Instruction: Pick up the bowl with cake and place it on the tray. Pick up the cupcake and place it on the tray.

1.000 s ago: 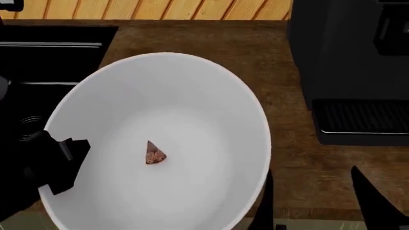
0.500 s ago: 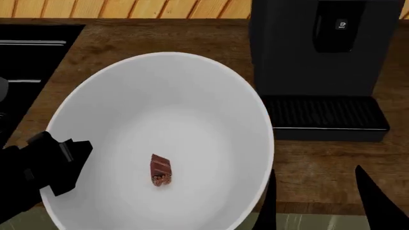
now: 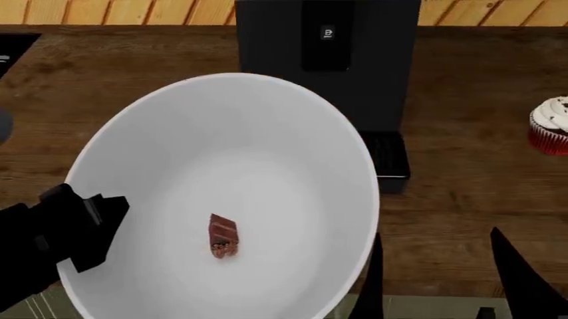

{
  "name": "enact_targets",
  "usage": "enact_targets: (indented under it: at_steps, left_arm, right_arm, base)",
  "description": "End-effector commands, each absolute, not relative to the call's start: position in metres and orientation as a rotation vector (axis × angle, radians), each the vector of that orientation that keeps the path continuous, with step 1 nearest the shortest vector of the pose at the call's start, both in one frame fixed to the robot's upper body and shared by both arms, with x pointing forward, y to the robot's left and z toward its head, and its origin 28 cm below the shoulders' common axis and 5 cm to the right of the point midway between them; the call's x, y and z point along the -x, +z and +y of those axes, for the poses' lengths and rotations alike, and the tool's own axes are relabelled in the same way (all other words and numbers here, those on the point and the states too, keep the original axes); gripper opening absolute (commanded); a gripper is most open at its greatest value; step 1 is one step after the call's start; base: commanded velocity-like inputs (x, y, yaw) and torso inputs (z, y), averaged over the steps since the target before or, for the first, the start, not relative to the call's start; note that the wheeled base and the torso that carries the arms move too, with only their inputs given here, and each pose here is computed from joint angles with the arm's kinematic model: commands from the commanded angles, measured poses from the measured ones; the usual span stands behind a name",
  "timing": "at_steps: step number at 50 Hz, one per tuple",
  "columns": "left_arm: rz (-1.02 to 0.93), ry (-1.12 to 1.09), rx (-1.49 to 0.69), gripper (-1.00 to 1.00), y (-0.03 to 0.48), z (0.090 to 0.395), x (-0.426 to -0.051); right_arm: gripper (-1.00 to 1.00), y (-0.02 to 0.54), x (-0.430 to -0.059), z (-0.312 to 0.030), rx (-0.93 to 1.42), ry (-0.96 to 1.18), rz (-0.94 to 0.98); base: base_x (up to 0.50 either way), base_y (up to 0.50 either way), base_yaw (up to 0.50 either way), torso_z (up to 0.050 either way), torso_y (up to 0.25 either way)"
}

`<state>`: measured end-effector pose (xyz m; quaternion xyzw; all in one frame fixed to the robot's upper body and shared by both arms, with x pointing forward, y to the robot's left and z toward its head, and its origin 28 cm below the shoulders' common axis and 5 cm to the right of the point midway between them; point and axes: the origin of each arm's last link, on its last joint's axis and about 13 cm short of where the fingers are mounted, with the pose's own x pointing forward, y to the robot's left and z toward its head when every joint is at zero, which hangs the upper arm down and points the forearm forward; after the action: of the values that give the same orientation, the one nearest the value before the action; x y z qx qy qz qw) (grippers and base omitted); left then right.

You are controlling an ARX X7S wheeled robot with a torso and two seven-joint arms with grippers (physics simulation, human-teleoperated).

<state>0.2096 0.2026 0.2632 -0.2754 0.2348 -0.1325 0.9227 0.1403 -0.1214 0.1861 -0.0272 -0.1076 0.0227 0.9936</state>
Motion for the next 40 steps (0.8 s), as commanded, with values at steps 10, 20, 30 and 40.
enact_targets:
  at_steps: [10,20,30,40]
  left_arm:
    - [0.533,-0.317,0.587,-1.0,0.2643,0.1969,-0.2026]
    - [0.532,-0.319,0.585,-1.0,0.2645,0.1976,-0.2031]
    - [0.535,-0.313,0.595,-1.0,0.261,0.1981,-0.2029]
    - [0.534,-0.307,0.6,-1.0,0.2597,0.1981,-0.2029]
  right_arm:
    - [1.0,0.1857,-0.1388,-0.1207,0.049,0.074,-0.215]
    - [1.0,0.1855,-0.1394,-0.1195,0.047,0.071,-0.217]
    - [1.0,0.1823,-0.1411,-0.1192,0.062,0.062,-0.2]
    - [1.0,0.1799,-0.1426,-0.1199,0.048,0.073,-0.191]
  base:
    - [0.0,-0.5,0.0,0.0,0.0]
    - [0.0,-0.5,0.0,0.0,0.0]
    - [0.0,-0.08,0.0,0.0,0.0]
    - [0.27,0.0,0.0,0.0,0.0]
